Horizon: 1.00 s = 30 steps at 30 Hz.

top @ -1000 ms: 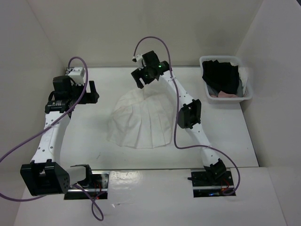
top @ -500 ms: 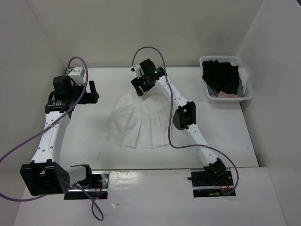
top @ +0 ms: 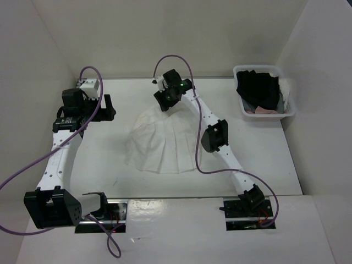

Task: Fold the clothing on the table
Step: Flatten the skirt out

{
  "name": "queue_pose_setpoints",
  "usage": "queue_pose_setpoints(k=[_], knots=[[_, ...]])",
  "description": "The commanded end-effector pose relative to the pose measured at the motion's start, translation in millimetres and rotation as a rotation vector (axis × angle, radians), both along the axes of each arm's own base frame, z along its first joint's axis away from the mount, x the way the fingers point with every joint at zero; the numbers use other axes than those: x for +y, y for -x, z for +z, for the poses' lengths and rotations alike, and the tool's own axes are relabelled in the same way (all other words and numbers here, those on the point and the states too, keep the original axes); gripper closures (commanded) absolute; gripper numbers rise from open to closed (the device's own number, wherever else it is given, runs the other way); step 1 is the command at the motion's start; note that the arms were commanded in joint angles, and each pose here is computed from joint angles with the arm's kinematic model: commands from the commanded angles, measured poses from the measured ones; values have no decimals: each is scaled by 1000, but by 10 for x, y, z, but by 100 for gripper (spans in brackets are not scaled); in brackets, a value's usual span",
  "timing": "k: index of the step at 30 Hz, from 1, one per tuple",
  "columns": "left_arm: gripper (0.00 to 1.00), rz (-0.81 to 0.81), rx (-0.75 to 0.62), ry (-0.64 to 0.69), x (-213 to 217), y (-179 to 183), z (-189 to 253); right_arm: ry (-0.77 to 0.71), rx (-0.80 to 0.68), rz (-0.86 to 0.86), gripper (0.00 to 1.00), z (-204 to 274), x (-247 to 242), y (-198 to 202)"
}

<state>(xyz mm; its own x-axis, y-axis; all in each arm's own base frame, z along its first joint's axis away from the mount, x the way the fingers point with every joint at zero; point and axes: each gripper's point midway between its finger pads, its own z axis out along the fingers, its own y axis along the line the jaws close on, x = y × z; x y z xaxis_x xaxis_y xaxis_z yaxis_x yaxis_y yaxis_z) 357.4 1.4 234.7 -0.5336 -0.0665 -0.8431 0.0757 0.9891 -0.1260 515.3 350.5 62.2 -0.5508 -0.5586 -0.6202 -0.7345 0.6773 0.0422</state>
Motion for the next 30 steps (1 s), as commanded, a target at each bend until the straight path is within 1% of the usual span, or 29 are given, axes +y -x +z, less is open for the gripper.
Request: queue_pose_setpoints(k=[1, 7, 11, 12, 13, 14, 15, 17, 18, 21, 23, 27, 28, 29, 30], knots=[[0, -8, -41, -14, 12, -61, 105, -51, -60, 42, 40, 368, 179, 60], [0, -8, -50, -15, 10, -49, 136, -67, -71, 68, 40, 415, 308, 122], [0, -8, -50, -15, 10, -49, 136, -77, -99, 71, 46, 478, 370, 107], [0, -8, -50, -15, 10, -49, 136, -74, -104, 78, 49, 478, 368, 105], [0, -8, -50, -15, 10, -49, 136, -78, -111, 78, 58, 534, 368, 104], [0, -8, -50, -15, 10, -49, 136, -73, -115, 72, 63, 533, 356, 94], [0, -8, -50, -15, 10, -49, 136, -78, -123, 72, 73, 566, 360, 88], [0, -8, -50, -15, 10, -49, 136, -64, -132, 58, 81, 539, 337, 57], [0, -8, -50, -15, 10, -49, 136, -58, -123, 58, 89, 474, 337, 56], [0, -8, -50, -15, 10, -49, 136, -50, -128, 50, 99, 471, 320, 43], [0, -8, -50, -15, 10, -49, 136, -38, -137, 49, 100, 469, 301, 26], [0, -8, -50, -15, 10, -49, 136, -95, -222, 30, 100, 1139, 269, 49], [0, -8, -50, -15, 10, -49, 136, -95, -222, 16, 100, 1231, 235, 76], [0, -8, -50, -15, 10, -49, 136, -143, -279, 7, 100, 1695, 198, 138], [0, -8, -50, -15, 10, -49, 136, -143, -278, 7, 100, 1797, 157, 196]])
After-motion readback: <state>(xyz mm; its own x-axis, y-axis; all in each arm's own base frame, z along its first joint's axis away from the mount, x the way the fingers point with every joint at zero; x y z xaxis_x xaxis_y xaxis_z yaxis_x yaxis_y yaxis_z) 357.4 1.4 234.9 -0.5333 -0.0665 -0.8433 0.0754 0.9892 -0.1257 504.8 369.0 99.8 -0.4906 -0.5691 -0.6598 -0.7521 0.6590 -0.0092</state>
